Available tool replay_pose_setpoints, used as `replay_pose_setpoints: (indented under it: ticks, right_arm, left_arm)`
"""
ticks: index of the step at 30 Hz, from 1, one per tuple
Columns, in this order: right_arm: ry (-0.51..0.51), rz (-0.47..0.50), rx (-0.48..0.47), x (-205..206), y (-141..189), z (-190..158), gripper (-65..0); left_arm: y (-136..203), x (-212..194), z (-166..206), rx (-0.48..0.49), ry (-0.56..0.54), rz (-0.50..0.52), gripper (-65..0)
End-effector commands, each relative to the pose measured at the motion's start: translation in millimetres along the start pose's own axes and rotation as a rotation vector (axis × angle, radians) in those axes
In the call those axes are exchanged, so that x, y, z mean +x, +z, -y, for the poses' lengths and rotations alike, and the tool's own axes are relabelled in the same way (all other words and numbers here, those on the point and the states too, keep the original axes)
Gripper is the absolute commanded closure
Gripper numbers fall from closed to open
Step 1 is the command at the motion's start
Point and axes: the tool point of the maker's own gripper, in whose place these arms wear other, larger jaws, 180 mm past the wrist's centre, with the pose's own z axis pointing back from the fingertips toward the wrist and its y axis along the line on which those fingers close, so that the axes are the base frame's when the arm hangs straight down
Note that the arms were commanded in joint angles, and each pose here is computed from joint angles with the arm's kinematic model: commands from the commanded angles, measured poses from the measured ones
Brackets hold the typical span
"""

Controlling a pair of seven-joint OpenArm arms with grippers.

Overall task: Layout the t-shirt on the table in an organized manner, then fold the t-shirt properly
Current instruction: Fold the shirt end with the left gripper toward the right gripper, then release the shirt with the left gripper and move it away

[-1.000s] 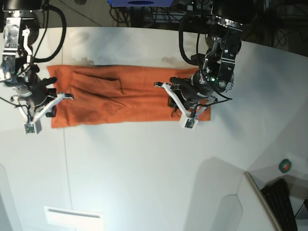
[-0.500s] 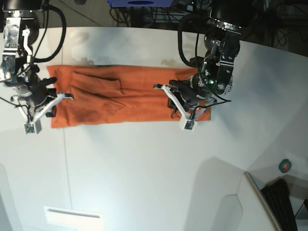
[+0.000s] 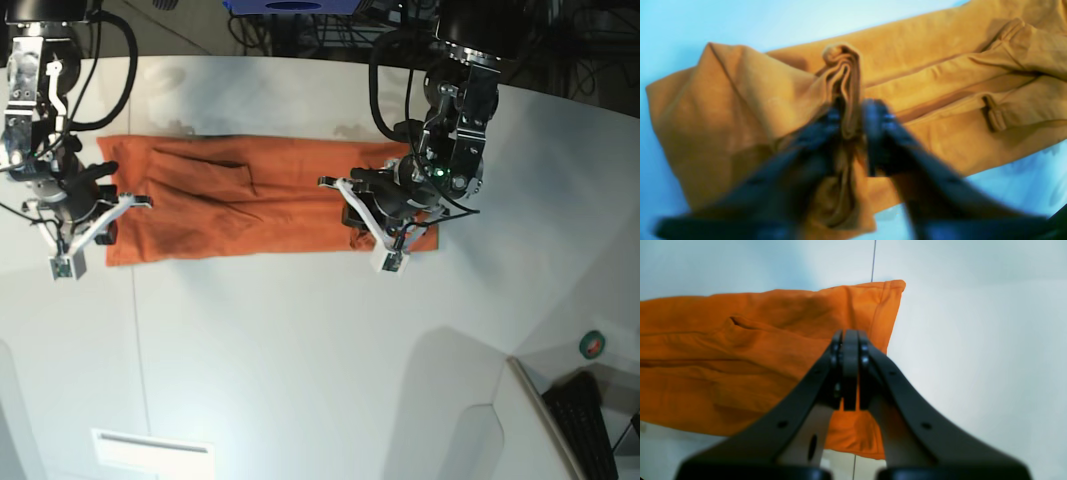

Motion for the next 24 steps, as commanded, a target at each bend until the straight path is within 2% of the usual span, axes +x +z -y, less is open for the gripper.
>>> replay_pose_setpoints:
  ticks: [1,4,7,15,17,19,21,22,24]
  right_arm:
    - [0.009,0.053,0.0,17,3,2,0.0]
    - [0.009,0.053,0.0,17,3,2,0.0]
    - [0.009,0.053,0.0,17,3,2,0.0]
    - [0.007,0.056,-0.003,18,4,3,0.0]
    - [0.007,0.056,-0.005,18,4,4,0.0]
    - [0.008,0.056,-0.003,18,4,3,0.0]
    - [0.012,0.054,0.002,17,4,1,0.0]
    - [0.012,0.06,0.006,19,5,-1,0.0]
    - [0.001,0.044,0.052,11,6,-25,0.0]
  left_arm:
    - [2,15,5,-0.015,-0.007,0.045,-23.7]
    - [-1,11,24,-0.054,-0.056,0.028,-39.7]
    - [-4,5,47,-0.098,-0.108,0.01,-47.9]
    - [-4,-11,92,-0.193,-0.204,-0.024,-48.7]
    - [2,-6,97,-0.204,-0.215,0.0,-48.4]
    - [13,-2,88,-0.187,-0.212,0.03,-42.9]
    - [28,11,66,-0.139,-0.19,0.081,-31.3]
    - [36,17,51,-0.105,-0.167,0.109,-22.5]
    - [57,28,5,0.005,-0.094,0.165,0.0]
